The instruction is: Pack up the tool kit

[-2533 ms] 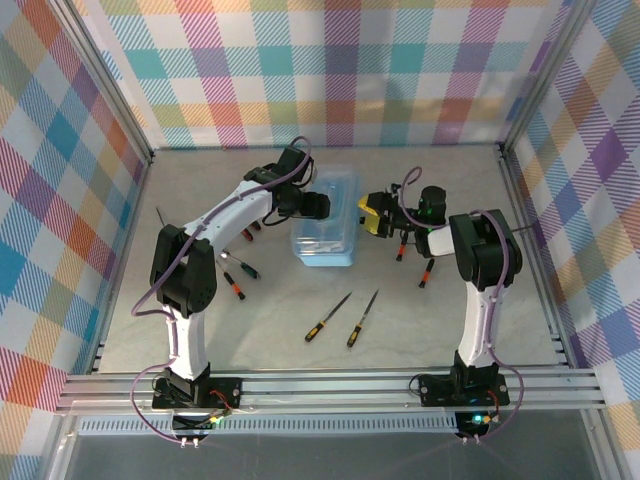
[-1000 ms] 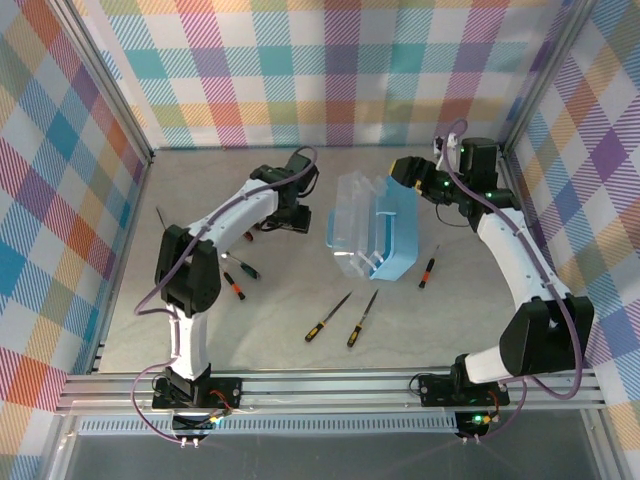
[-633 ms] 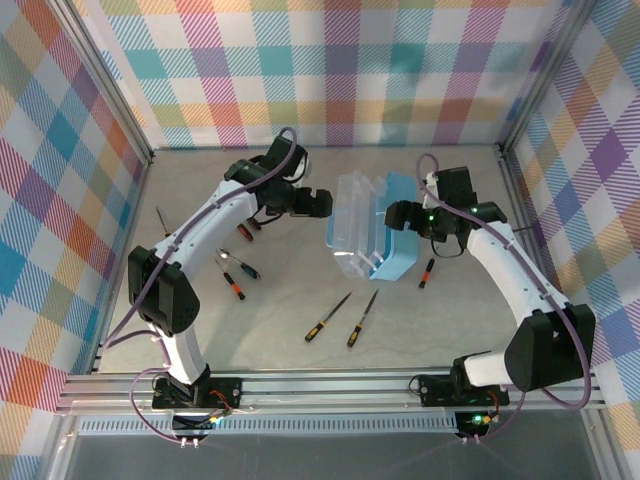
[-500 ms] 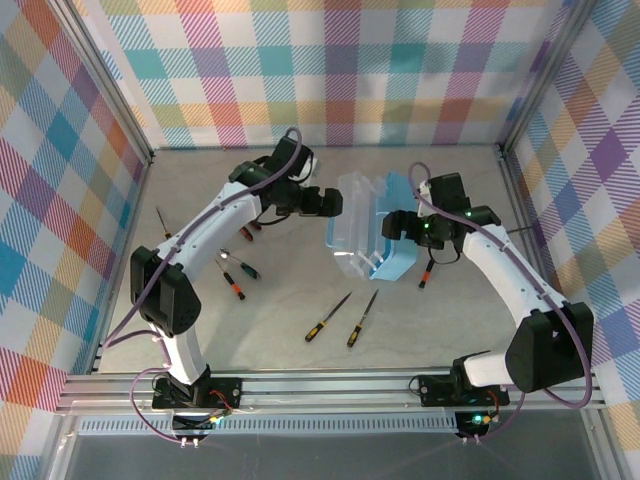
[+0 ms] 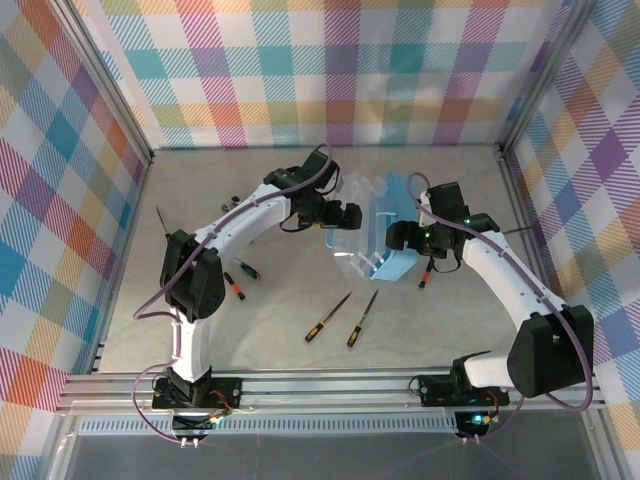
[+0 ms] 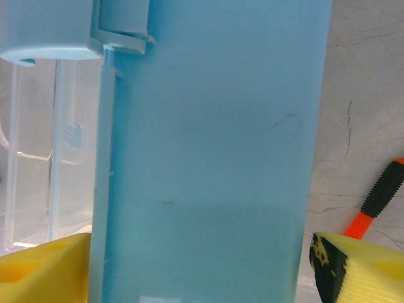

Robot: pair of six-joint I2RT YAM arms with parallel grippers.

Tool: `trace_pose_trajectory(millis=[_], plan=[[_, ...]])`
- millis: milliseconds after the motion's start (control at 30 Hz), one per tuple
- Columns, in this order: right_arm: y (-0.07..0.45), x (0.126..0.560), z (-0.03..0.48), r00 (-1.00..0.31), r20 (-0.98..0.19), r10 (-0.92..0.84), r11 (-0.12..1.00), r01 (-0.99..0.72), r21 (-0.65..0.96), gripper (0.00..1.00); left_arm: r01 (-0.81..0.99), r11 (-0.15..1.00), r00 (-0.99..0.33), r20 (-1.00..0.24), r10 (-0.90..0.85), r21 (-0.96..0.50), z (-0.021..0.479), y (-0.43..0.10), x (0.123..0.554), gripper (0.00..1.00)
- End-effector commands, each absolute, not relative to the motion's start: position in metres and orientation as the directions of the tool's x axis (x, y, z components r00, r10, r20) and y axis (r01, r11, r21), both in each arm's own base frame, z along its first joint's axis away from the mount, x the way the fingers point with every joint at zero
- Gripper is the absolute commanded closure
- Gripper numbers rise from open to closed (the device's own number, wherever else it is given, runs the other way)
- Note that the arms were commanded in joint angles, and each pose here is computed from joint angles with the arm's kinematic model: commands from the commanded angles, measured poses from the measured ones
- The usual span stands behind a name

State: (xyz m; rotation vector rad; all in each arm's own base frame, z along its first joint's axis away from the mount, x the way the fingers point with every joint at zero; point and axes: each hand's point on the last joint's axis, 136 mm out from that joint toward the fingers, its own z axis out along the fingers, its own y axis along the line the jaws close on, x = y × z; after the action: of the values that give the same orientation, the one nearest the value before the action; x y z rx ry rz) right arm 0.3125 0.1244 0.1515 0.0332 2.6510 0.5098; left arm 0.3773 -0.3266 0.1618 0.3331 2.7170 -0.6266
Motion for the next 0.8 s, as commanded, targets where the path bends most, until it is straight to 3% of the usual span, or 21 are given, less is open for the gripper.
trace_pose_trajectory(millis=[0,100,467,767], plan=[[0.127,0.314,0.142,-0.912,-0.403,0.083,0.934,-0.07,0.351,0.16,0.302,0.859,-0.917,-0.373,0.143,-0.414,0.167,-0.34,0.377,0.0],[0.128,0.315,0.14,-0.91,-0.403,0.095,0.93,-0.064,0.362,0.21,0.303,0.861,-0.919,-0.366,0.149,-0.408,0.162,-0.341,0.375,0.02],[0.137,0.318,0.156,-0.883,-0.452,0.13,0.9,-0.086,0.428,0.37,0.32,0.876,-0.904,-0.395,0.167,-0.362,0.162,-0.318,0.372,0.28],[0.169,0.33,0.171,-0.877,-0.456,0.149,0.848,-0.124,0.516,0.41,0.266,0.879,-0.891,-0.449,0.068,-0.396,0.184,-0.268,0.381,0.26]])
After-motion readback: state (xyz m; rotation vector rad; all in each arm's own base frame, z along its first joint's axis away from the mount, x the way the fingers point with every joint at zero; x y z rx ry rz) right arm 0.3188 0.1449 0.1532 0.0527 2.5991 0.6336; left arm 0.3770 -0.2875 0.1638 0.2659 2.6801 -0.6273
